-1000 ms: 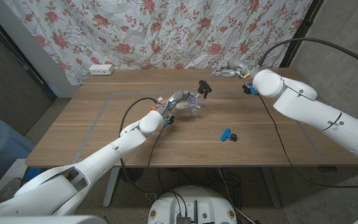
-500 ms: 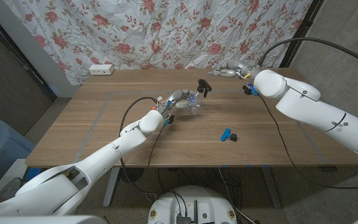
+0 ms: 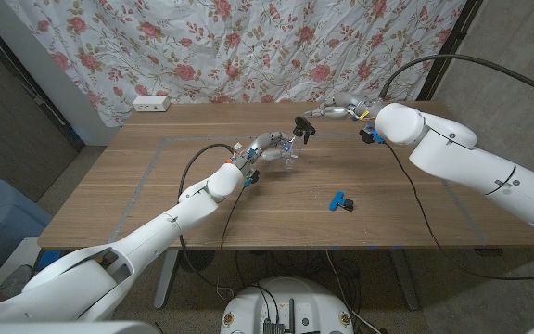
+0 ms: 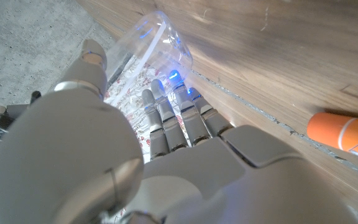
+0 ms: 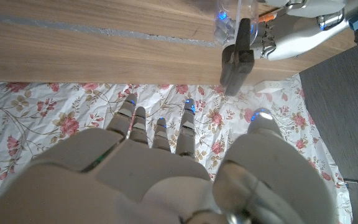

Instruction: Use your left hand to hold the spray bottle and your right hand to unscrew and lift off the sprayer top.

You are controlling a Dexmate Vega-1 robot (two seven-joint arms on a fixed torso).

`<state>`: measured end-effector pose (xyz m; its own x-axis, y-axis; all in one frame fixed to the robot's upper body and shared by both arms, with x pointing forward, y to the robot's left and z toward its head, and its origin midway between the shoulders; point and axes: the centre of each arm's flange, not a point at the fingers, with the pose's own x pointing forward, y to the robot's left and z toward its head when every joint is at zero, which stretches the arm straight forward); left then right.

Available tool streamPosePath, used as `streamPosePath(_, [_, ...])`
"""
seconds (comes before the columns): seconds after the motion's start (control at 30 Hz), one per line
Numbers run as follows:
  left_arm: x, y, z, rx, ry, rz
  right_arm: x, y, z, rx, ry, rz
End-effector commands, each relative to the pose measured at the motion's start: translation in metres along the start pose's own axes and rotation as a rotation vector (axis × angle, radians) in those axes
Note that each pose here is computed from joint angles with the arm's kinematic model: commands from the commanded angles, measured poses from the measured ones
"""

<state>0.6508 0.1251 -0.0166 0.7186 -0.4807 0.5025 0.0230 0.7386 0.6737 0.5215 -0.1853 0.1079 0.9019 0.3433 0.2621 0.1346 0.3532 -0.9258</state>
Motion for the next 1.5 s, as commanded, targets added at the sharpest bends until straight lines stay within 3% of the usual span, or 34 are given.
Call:
streamPosePath(0.03, [-0.001, 0.001, 0.001, 0.004, -0.005, 0.008, 0.001, 0.003, 0.008, -0.04, 0.01, 0.043])
streamPosePath(0.73, [-0.006, 0.002, 0.003, 0.008, -0.003, 0.012, 0.009, 0.011, 0.011, -0.086, 0.034, 0.082])
streamPosePath(1.5, [-0.003, 0.018, -0.008, 0.005, -0.017, -0.03, 0.025, 0.013, 0.028, -0.111, 0.021, 0.088])
